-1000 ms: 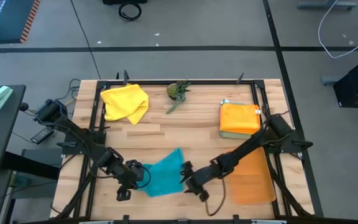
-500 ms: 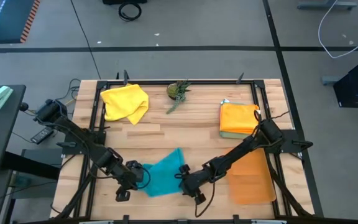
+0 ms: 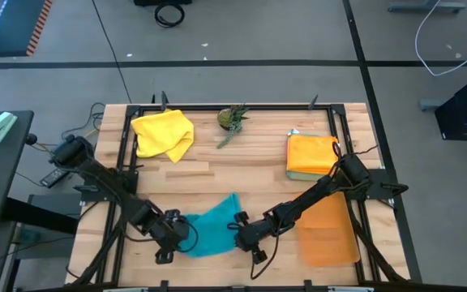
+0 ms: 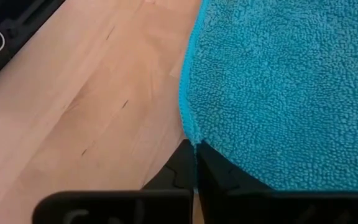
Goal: Fold microfiber towels
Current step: Fold the blue microfiber towel
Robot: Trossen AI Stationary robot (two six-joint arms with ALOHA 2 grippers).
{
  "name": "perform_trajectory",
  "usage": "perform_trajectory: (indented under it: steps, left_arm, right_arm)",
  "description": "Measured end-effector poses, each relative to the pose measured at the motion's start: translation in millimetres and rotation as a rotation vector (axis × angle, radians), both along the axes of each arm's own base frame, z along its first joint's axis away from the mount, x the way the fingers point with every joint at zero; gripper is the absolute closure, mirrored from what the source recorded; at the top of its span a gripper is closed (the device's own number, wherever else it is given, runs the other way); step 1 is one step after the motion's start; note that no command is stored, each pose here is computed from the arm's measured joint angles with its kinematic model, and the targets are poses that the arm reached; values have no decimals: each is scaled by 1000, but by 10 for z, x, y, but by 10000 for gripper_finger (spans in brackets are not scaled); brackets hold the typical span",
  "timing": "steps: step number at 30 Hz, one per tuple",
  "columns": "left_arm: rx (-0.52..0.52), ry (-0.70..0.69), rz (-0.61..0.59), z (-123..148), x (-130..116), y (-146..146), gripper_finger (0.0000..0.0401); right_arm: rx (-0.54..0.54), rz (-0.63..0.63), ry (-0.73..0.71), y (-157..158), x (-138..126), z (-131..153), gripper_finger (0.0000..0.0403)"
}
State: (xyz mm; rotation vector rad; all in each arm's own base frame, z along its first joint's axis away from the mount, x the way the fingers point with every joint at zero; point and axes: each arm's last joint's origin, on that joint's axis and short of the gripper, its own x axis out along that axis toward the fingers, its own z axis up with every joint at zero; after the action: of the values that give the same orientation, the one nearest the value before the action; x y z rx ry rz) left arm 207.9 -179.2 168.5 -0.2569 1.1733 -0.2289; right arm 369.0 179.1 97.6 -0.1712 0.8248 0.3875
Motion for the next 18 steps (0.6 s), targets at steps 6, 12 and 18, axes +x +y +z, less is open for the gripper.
perform_trajectory:
  steps: [6,12,18]
  left_arm:
    - [-28,45,-8,8,-47,-18,248]
    - [-59,134,-74,-5,-161,-82,291]
    - [-43,124,-98,-8,-172,-88,387]
  right_arm:
    - [-1,-4,7,-46,17,-5,394]
    - [-1,-9,11,-55,18,-10,395]
    - [11,-31,12,-82,10,56,398]
